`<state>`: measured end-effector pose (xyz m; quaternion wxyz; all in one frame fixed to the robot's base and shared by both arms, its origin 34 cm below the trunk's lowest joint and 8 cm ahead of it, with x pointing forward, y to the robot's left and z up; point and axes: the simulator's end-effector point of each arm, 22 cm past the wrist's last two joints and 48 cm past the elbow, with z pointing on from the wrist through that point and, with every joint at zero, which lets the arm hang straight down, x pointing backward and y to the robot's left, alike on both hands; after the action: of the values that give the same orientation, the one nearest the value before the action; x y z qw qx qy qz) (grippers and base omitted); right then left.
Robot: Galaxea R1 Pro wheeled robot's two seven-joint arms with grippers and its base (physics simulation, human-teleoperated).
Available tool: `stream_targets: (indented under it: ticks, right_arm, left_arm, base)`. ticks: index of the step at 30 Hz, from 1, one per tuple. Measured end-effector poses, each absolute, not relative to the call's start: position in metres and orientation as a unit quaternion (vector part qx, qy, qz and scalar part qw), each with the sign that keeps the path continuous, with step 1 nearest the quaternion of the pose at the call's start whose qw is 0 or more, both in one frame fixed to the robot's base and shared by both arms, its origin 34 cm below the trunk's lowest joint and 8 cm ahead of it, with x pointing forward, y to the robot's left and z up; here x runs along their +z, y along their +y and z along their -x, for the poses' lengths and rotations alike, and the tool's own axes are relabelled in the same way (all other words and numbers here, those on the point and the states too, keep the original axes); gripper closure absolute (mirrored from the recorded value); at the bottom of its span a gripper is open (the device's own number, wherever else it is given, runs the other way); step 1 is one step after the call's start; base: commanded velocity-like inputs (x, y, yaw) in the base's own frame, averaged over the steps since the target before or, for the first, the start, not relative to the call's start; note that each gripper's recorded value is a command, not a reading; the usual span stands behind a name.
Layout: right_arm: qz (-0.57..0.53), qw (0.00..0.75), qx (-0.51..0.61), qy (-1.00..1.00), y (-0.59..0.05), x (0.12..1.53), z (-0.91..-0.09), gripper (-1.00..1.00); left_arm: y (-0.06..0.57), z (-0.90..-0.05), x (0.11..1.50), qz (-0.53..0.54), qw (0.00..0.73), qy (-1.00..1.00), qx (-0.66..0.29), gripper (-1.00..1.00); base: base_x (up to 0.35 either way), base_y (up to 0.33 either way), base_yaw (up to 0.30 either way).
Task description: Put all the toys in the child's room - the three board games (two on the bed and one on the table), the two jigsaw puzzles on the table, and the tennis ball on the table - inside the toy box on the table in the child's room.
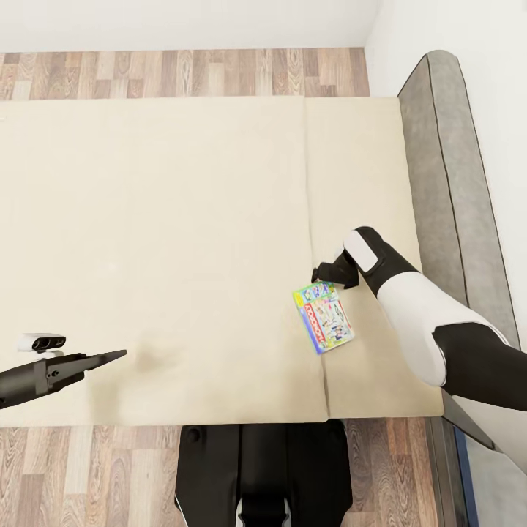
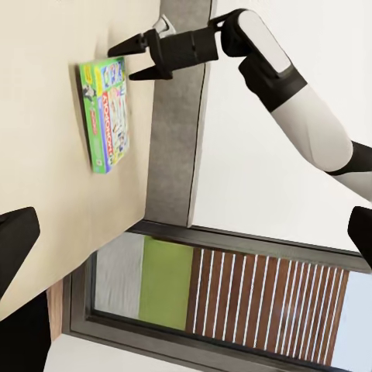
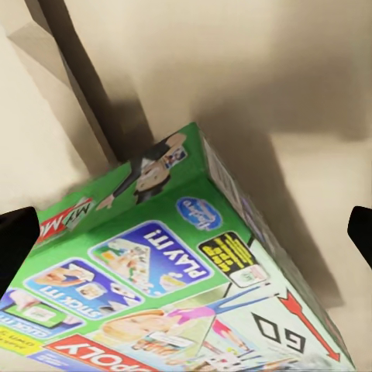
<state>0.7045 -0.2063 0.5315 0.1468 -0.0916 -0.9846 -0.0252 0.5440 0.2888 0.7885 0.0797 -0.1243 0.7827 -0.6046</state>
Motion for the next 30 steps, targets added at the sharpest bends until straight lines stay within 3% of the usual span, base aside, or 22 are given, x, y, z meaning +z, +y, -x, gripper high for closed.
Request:
stream_targets:
  ticks: [30]
  right_arm:
    - [0.099,0.16,-0.036,-0.981,-0.205,0.528,-0.693,-1.0]
  left_arm:
    - [0.289,-0.544,0.788,0.124,0.079,0.783,-0.604,-1.0]
  base:
    - [0.0,0.0,0.0]
